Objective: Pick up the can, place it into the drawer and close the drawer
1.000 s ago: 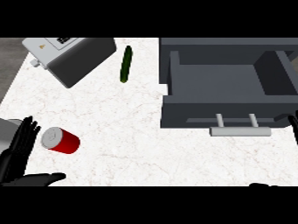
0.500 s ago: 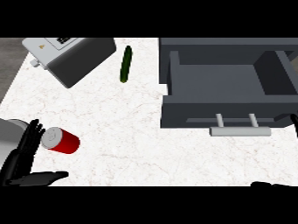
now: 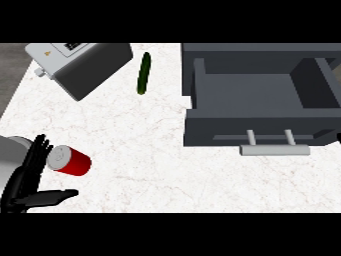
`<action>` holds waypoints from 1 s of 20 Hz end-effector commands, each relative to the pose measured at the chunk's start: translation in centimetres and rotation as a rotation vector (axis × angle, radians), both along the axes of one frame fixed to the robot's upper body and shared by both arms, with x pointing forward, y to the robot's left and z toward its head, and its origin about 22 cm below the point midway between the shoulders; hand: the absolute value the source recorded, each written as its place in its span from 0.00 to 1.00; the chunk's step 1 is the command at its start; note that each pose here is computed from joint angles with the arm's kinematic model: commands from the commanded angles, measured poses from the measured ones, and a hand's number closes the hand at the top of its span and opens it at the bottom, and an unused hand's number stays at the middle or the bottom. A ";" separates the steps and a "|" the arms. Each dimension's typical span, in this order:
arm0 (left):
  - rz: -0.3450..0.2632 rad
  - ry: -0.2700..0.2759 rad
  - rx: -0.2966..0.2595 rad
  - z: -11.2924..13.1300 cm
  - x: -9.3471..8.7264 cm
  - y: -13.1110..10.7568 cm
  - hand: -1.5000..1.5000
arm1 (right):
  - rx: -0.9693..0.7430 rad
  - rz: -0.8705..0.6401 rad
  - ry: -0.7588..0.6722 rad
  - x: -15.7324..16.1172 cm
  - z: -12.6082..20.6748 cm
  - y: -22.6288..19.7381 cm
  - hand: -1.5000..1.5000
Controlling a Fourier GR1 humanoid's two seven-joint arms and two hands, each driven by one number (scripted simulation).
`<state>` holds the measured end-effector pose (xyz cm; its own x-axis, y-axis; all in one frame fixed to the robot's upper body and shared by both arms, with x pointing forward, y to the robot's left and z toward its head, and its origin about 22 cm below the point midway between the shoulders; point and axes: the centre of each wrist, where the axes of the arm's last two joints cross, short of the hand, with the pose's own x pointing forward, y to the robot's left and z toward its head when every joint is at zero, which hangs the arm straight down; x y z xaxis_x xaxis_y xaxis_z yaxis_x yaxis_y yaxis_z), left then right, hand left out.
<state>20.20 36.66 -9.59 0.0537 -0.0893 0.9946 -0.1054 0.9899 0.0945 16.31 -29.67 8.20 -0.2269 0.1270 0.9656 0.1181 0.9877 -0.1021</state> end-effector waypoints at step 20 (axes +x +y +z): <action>-0.042 0.003 -0.028 -0.4 5.4 -5.0 0.00 | -0.003 -0.005 -0.003 -1.0 0.9 -0.2 0.00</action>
